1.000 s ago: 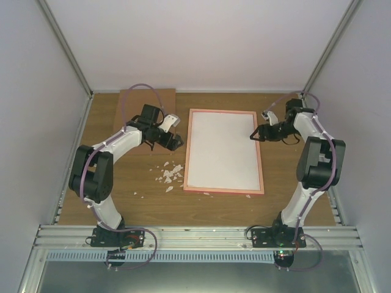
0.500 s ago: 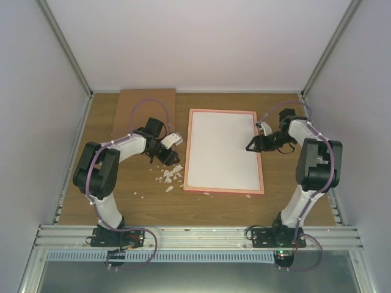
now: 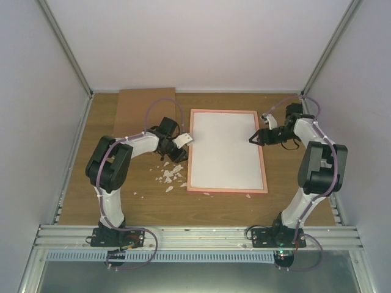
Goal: Put the photo into the frame
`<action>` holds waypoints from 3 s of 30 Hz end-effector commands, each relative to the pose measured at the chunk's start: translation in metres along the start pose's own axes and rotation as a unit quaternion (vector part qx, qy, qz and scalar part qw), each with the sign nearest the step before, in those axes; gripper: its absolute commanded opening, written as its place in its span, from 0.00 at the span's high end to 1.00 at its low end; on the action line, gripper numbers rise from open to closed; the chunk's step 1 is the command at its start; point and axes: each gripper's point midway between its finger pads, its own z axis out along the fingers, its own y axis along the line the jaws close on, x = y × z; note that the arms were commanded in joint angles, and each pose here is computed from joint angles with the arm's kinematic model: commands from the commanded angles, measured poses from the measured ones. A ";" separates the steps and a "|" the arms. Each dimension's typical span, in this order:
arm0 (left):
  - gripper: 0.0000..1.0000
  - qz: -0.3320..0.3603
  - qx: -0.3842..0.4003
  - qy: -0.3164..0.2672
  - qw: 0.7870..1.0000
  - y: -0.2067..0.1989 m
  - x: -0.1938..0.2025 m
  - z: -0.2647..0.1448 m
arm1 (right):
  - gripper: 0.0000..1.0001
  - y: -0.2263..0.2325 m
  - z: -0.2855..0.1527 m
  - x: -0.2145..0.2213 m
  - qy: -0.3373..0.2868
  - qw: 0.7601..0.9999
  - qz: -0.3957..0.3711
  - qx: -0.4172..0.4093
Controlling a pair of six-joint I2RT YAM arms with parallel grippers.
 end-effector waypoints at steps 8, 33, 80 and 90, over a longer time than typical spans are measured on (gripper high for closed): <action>0.47 0.032 -0.021 -0.029 0.999 0.003 -0.037 -0.007 | 0.35 0.027 -0.017 -0.056 -0.091 0.995 -0.029 -0.041; 0.08 -0.169 -0.209 -0.001 0.963 0.206 0.076 -0.097 | 0.15 0.202 0.145 -0.097 -0.040 0.981 -0.092 -0.169; 0.05 -0.372 -0.136 -0.136 0.908 0.266 0.150 -0.154 | 0.26 0.180 0.319 -0.080 0.031 0.986 0.161 -0.024; 0.16 -0.385 -0.093 -0.120 0.910 0.252 0.162 -0.122 | 0.31 0.209 0.322 -0.077 0.051 0.979 0.167 -0.106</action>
